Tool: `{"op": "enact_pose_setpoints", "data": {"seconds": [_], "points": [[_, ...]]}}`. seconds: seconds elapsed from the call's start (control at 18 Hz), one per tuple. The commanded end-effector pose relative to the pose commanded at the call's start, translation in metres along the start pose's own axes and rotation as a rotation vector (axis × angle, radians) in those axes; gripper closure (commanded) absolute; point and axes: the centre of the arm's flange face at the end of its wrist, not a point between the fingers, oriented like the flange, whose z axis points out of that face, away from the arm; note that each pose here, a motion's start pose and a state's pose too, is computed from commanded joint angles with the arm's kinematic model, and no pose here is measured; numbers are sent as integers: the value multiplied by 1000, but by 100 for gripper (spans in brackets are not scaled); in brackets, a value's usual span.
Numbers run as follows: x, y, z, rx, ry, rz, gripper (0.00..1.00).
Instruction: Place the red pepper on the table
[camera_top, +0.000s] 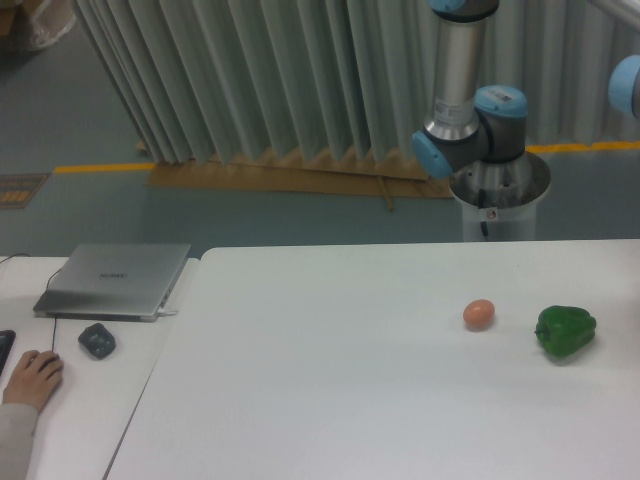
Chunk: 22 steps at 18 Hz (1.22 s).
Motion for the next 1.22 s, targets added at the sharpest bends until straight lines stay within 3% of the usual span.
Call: {"op": "enact_pose_setpoints", "data": {"seconds": [0.33, 0.89, 1.06, 1.11, 1.22], "points": [[-7, 10, 21, 1, 1, -15, 0], [-11, 24, 15, -4, -14, -34, 0], [0, 44, 32, -3, 26, -43, 0], [5, 57, 37, 0, 40, -18, 0], [14, 60, 53, 23, 86, 168, 0]]}}
